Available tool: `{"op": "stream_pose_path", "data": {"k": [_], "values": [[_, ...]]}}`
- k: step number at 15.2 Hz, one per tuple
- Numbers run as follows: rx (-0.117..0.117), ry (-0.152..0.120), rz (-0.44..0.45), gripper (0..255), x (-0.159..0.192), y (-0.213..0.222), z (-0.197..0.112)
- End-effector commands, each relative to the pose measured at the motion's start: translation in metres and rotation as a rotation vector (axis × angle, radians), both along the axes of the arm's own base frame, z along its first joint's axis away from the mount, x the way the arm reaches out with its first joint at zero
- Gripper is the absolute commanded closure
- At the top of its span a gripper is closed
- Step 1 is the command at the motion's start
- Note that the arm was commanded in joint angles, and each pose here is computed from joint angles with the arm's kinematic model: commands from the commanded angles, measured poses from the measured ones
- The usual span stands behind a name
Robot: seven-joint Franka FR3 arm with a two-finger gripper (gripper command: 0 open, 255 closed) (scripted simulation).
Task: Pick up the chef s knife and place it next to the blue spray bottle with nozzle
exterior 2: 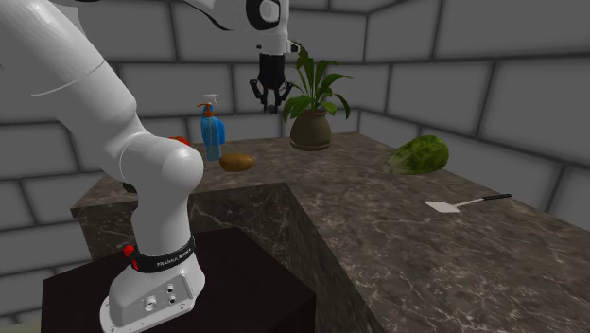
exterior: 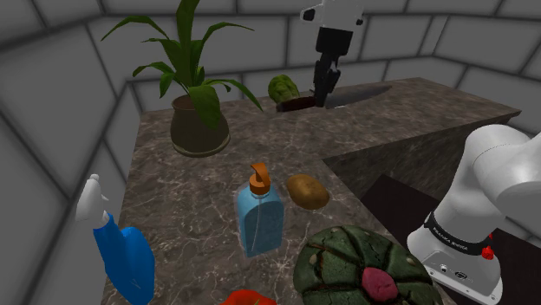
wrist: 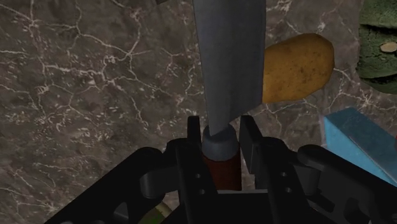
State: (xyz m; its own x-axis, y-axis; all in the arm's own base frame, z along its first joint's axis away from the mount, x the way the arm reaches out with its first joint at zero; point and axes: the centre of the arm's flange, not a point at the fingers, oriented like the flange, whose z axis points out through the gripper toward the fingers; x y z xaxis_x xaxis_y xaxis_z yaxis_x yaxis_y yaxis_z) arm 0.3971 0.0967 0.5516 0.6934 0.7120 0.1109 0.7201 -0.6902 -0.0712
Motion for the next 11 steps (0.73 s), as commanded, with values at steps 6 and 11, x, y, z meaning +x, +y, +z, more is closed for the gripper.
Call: {"op": "stream_pose_path", "data": {"k": [6,11], "values": [[0.0,0.0,0.0,255,0.0,0.001,0.037],[0.0,0.0,0.0,255,0.0,0.001,0.064]]}}
